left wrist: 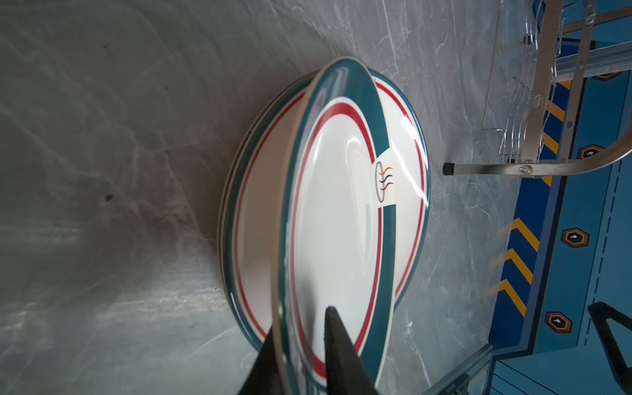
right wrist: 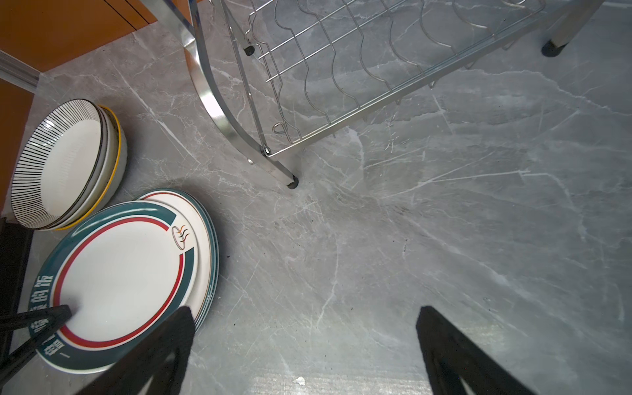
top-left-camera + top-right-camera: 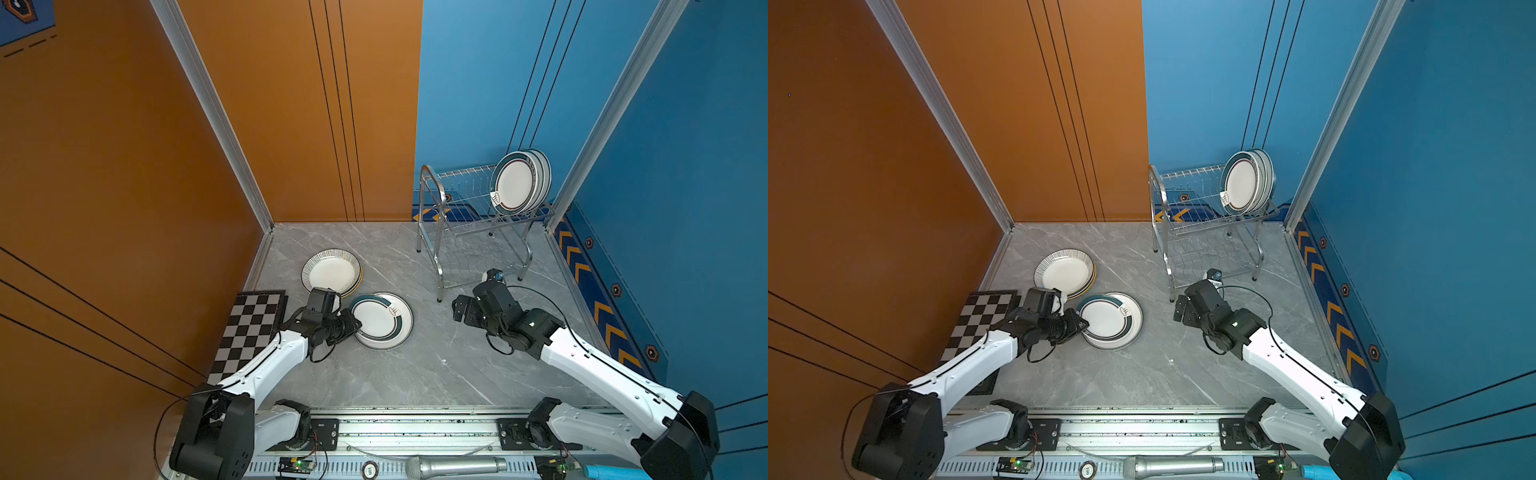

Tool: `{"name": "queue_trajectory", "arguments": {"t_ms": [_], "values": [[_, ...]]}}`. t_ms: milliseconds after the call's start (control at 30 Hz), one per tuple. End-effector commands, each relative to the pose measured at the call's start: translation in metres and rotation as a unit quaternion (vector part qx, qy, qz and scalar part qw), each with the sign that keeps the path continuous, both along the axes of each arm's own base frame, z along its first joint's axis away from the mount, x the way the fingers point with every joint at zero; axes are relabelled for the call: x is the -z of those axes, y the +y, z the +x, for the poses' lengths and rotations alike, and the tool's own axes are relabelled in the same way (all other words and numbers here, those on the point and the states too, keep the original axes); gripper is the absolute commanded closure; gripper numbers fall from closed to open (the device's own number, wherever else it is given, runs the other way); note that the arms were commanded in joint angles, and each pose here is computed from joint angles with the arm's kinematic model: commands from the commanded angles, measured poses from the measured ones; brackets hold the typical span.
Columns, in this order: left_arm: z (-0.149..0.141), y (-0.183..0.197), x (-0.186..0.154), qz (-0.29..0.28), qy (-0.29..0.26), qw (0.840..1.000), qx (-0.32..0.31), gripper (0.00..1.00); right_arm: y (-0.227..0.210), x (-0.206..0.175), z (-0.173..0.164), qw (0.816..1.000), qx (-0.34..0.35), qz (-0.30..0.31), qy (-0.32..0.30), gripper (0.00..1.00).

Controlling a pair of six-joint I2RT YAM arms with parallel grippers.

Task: Unload the plates from the dish rack
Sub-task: Place the plate among the plates.

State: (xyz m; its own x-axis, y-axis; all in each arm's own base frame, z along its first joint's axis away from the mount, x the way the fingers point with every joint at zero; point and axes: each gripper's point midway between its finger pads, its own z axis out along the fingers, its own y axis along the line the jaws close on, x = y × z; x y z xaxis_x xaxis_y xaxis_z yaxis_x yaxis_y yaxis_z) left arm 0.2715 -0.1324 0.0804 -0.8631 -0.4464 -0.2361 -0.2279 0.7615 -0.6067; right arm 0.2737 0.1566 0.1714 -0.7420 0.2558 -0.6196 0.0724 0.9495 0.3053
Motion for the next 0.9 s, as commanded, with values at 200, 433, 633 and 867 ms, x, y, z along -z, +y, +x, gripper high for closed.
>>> {"name": "queue_trajectory", "arguments": {"t_ms": [200, 433, 633, 867], "values": [[-0.002, -0.009, 0.005, 0.004, 0.006, 1.000, 0.026, 0.62, -0.002, -0.001, -0.002, 1.000, -0.004, 0.017, -0.004, 0.00], [-0.002, -0.013, 0.008, 0.026, 0.012, 0.999, 0.041, 0.48, -0.004, 0.000, -0.002, 1.000, -0.001, 0.019, -0.004, 0.00], [-0.002, -0.011, 0.009, 0.041, 0.013, 0.998, 0.041, 0.42, -0.006, 0.001, -0.001, 1.000, 0.001, 0.021, -0.002, 0.00], [-0.002, -0.009, 0.006, 0.059, 0.010, 0.997, 0.047, 0.32, -0.009, 0.001, -0.001, 1.000, 0.002, 0.021, -0.002, 0.00]]}}
